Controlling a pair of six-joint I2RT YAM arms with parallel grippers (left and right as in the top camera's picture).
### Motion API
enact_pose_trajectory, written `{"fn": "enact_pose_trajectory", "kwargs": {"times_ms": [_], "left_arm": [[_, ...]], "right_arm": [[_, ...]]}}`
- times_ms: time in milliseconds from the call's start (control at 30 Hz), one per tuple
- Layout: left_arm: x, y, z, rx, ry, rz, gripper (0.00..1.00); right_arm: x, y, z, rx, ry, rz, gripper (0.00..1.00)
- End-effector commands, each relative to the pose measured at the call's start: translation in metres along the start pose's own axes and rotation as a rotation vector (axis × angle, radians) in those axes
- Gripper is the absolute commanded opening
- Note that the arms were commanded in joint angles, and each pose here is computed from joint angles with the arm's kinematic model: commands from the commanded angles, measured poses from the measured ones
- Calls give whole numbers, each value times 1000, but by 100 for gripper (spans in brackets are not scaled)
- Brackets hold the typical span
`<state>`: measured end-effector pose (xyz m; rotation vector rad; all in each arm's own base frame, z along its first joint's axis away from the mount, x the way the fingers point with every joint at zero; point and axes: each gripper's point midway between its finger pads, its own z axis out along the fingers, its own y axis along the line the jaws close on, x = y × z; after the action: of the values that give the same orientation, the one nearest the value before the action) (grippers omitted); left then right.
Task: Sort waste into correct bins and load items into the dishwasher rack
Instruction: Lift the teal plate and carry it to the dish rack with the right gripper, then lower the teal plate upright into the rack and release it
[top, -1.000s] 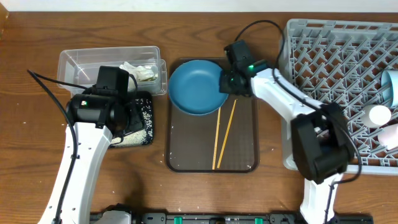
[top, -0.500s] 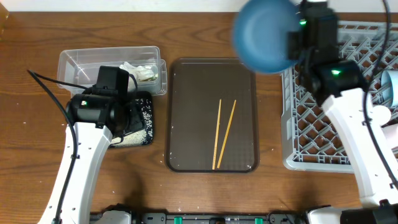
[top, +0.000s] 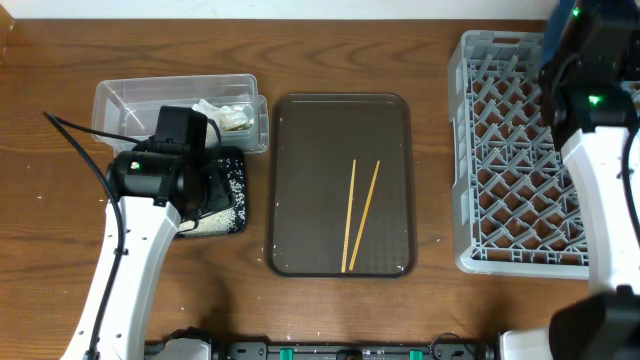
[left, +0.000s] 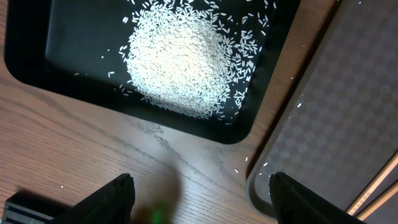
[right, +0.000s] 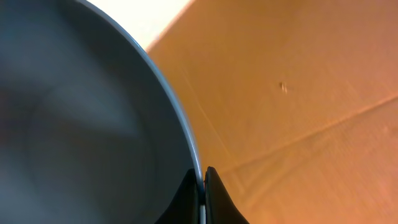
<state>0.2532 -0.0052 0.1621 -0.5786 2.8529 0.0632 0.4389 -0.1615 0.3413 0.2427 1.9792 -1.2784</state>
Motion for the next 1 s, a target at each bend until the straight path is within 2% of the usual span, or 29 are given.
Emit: {"fn": "enact_pose_trajectory", "kwargs": {"times_ms": [0, 233, 467, 700, 967], "left_arm": [[-1, 3, 0, -8, -5, -7, 73], [-1, 3, 0, -8, -5, -7, 73], [-1, 3, 0, -8, -5, -7, 73], [-1, 3, 0, -8, -5, -7, 73], [-1, 3, 0, -8, -5, -7, 73]], "right_arm": [[19, -3, 19, 100, 91, -55, 1], [48, 15, 42, 187, 197, -105, 1], [70, 45, 44, 156, 246, -94, 1], [90, 69, 23, 112, 285, -68, 1], [86, 95, -7, 48, 259, -67, 1]]}}
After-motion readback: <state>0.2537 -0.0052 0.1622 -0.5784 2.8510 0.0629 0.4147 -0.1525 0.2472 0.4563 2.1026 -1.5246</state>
